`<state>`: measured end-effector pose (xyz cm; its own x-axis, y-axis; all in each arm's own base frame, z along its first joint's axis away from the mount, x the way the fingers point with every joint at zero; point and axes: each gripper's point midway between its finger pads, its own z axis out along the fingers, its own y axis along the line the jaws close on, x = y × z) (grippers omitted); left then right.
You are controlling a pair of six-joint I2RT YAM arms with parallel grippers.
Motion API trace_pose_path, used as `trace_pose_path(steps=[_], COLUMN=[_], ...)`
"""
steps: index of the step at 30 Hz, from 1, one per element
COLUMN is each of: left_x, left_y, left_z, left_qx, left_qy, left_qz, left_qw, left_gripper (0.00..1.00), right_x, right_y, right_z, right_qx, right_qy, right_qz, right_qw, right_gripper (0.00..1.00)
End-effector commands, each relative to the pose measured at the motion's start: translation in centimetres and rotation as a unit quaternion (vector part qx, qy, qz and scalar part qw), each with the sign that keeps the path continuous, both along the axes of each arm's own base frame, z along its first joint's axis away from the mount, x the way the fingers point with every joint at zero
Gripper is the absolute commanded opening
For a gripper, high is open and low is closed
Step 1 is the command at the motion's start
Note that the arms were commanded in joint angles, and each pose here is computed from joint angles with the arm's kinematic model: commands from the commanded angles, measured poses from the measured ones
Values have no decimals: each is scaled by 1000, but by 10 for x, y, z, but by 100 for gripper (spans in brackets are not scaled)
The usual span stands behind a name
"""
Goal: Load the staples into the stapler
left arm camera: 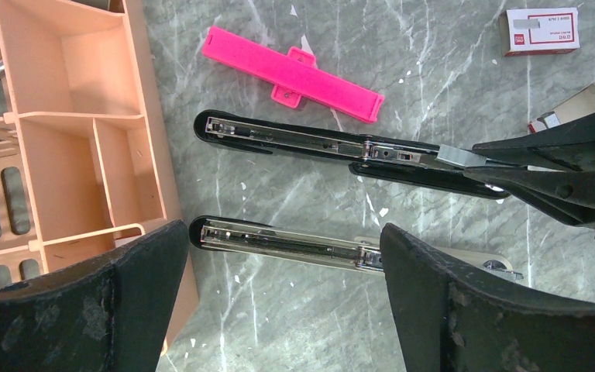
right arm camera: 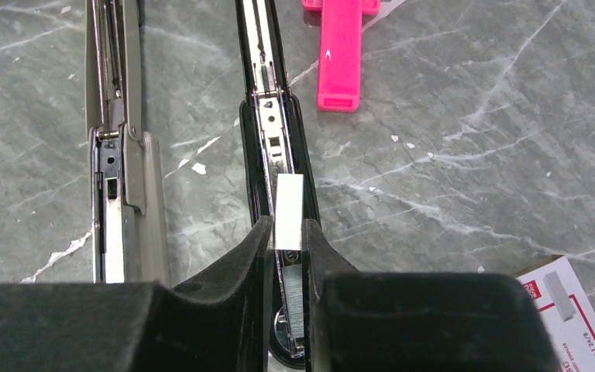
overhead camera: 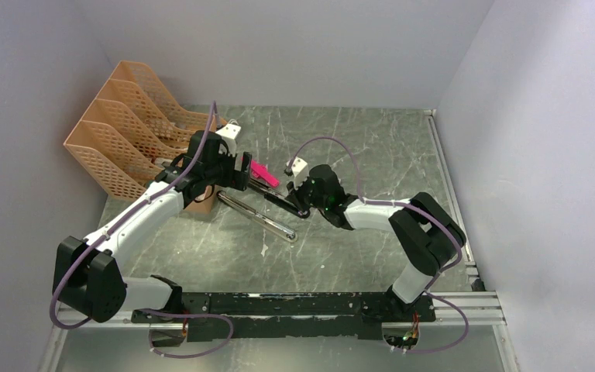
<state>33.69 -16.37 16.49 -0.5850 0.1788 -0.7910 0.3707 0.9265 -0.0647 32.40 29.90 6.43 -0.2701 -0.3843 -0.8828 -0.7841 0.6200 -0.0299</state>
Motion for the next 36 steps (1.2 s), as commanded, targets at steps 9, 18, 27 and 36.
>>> trace_pose_path(steps=[9,18,27,36], left_x=[1,1,1,1], left_y=[-5,-5,-5,-5], left_z=[4,3,5,5], left_qx=[-6,-6,-8,-8], left_qy=[-14,-13,-15,-16], left_qz=[-10,-11,-12,-11], left_qw=[1000,1000,1000,1000], left_gripper=[98,98,98,98], right_x=[7,4,5,4], right_y=[2,5,4,3], right_z=[-2,-4,-7,-6], right_qx=[-4,-4,-10,-11], right_qy=[12,19,26,26], right_qz=[6,18,18,20], right_qw=[1000,1000,999,999], right_gripper=[0,0,0,0])
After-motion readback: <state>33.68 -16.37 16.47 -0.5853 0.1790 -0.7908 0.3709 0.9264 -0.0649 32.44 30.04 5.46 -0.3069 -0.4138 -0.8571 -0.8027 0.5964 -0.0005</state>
